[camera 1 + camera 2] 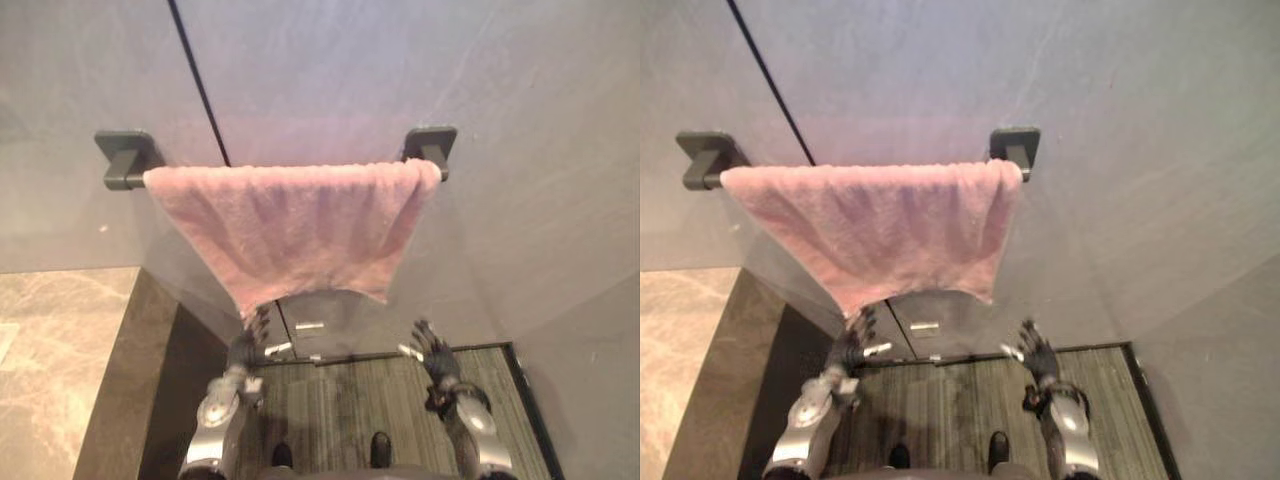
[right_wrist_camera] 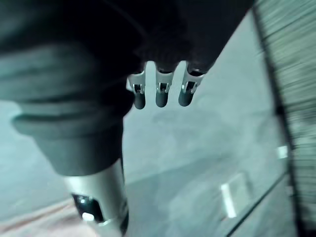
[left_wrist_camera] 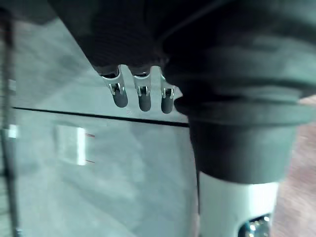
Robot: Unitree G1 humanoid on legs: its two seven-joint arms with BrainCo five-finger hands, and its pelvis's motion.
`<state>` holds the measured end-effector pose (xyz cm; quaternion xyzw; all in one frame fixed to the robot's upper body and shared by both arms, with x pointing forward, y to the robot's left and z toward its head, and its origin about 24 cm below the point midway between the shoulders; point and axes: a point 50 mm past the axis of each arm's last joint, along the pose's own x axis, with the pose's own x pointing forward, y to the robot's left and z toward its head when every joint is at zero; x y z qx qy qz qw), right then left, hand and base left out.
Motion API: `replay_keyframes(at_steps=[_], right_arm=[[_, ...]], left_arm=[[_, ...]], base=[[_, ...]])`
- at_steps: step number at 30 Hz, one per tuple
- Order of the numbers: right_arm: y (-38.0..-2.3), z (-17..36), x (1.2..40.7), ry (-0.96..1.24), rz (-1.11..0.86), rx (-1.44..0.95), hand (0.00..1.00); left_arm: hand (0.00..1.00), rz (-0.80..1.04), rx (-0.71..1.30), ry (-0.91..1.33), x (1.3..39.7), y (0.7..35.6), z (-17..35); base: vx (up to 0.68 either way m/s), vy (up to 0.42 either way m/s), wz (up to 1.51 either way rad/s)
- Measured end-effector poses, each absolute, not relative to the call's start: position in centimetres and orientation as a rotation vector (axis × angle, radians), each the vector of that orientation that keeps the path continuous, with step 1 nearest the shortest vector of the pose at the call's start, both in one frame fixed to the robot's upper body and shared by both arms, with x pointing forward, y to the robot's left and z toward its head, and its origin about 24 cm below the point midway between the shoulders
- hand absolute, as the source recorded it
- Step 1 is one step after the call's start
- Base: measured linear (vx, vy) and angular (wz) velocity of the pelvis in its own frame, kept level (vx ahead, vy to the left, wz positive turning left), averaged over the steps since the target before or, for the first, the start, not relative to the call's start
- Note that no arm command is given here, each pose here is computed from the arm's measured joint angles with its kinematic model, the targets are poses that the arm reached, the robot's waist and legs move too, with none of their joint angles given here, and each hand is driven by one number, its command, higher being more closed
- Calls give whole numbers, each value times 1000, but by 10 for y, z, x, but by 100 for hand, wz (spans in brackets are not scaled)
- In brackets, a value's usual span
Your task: Organize washtable
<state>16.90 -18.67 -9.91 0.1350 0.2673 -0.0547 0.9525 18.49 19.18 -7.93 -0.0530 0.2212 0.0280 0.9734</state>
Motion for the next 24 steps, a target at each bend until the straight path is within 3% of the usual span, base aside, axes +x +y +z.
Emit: replay_keyframes(at_steps=[4, 6, 12, 16, 24], right_arm=[[-201, -139, 112, 818, -237, 270, 0], [-208, -158, 71, 987, -342, 300, 0], [-220, -170, 9, 1197, -587, 358, 0], [-221, -170, 7, 1213, -594, 360, 0], [-217, -170, 33, 1177, -520, 307, 0]], left_arm=[[0, 150, -96, 675, 142, 204, -118], [0, 299, -132, 836, 106, 215, -141], [0, 632, -255, 1092, 25, 223, -164], [0, 688, -340, 1128, 8, 216, -167], [0, 638, -393, 1058, 27, 209, -166]], base=[[-10, 2, -1], [-45, 8, -5], [-49, 15, -9], [-52, 9, -5], [11, 0, 7]])
